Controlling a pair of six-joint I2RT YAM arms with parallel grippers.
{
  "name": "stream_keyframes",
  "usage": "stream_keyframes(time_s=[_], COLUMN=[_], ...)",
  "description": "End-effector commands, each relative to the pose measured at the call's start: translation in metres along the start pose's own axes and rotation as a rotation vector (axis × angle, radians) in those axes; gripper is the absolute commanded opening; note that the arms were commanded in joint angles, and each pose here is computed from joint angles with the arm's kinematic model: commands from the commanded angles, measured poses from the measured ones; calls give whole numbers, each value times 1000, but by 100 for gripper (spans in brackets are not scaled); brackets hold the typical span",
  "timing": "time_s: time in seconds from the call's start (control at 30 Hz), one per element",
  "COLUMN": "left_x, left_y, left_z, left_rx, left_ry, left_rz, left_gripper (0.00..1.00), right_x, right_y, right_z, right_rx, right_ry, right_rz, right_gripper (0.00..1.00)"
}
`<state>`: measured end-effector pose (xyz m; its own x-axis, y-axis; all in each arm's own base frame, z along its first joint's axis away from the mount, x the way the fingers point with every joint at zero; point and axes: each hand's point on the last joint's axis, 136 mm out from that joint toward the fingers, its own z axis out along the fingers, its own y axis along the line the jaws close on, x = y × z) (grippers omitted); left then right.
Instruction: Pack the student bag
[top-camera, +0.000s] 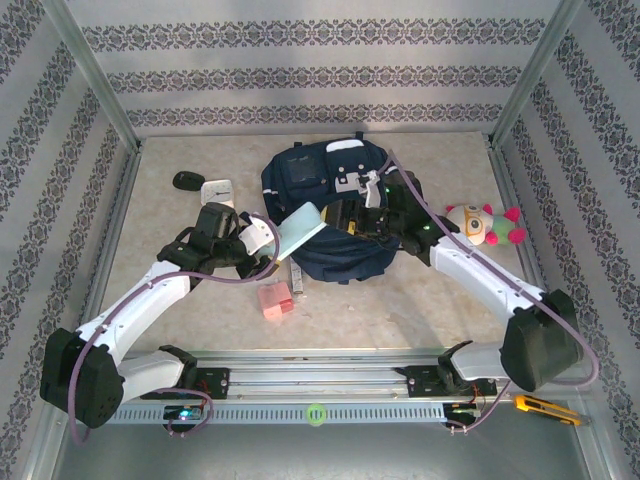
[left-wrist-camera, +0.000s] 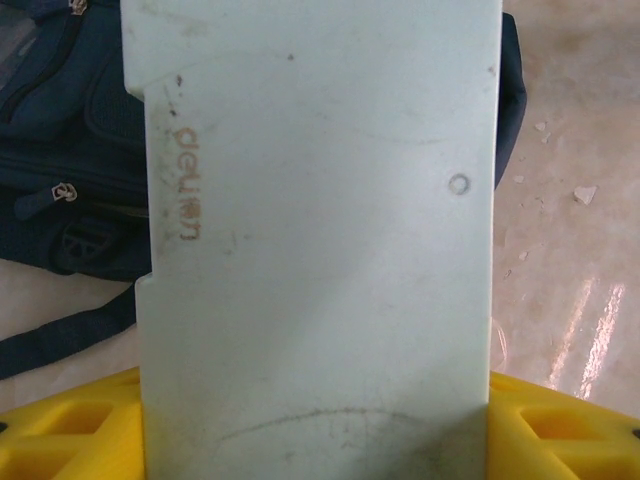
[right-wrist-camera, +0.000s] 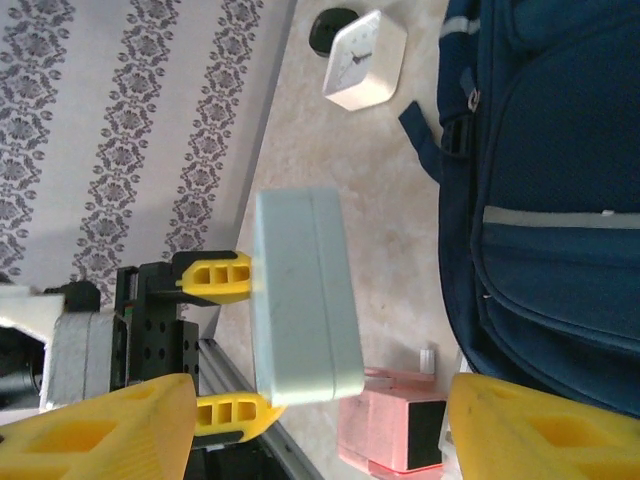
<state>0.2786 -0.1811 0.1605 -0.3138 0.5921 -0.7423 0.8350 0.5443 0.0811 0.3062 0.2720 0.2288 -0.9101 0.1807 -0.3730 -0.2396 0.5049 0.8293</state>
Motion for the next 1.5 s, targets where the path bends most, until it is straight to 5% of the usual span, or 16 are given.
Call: stream_keyframes(time_s=[0.0,0.2,0.53,0.63,0.73,0.83,1.17,1.47], left_x=[-21,-25,-29,-32,-39,-46,-72,-110], left_y=[-4,-9,-7,-5,-2,-3,-20,0], left_z=[-3,-2,-2,-3,-4,-2,65,126], left_rx=[22,40,28,20,13,26,35,17], left_ry=[-64,-85,-95,-99,-111,-118,-96,-106], left_rz=[76,79,74,74,64,79,311,271], left_gripper=[27,27,28,36,57,68,71,74], right_x=[-8,-7,0,0,-6,-18,-52,-53], right_y=[24,30,18,15,7,-10,-80,-119], right_z=[5,19,19,11,-2,-29,-169,-252], right_rx=[-97,-153,-153,-148,-135,-113,-55,22], right_ry=[28,65,78,56,15,-64,-430,-726], right_rz=[55,75,113,110,118,145,254,333], right_gripper=[66,60,29,22,20,20,18,18])
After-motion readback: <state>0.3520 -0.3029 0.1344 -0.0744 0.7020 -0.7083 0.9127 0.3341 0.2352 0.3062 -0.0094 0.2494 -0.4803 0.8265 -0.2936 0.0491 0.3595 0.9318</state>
